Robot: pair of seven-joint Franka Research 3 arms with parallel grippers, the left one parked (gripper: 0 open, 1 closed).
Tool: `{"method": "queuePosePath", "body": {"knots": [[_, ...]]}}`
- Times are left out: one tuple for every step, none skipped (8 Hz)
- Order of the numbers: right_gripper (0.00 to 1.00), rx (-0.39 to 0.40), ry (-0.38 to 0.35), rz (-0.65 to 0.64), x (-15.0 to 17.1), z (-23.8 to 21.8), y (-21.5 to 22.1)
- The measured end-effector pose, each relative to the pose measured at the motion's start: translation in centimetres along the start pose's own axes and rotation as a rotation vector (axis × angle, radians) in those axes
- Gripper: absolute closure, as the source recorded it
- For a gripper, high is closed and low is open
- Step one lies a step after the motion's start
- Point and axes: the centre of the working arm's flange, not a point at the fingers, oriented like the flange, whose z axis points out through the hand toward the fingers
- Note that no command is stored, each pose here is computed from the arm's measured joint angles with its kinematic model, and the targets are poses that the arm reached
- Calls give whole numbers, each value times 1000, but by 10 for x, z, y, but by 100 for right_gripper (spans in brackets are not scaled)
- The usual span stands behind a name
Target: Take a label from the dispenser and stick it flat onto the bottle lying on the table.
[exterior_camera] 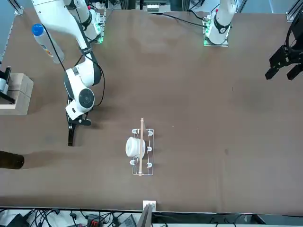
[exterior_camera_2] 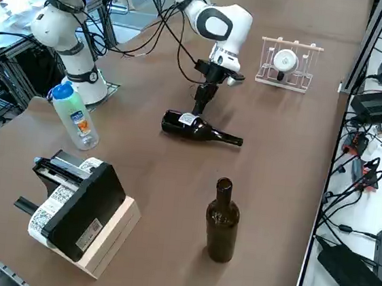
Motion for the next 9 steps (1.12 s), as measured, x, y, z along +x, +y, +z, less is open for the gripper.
{"method": "queuePosePath", "body": {"knots": [[66,0,0,1,0,0,0],[66,0,0,1,0,0,0],[66,-1,-1,1,0,1,0],[66,-1,-2,1,0,1,0],[66,-1,-2,1,0,1,0],[66,-1,-2,1,1,2,0],[66,1,0,0,1,2,-1],[66,4,2,-1,1,3,-3],[66,6,3,-3,2,6,-5]]}}
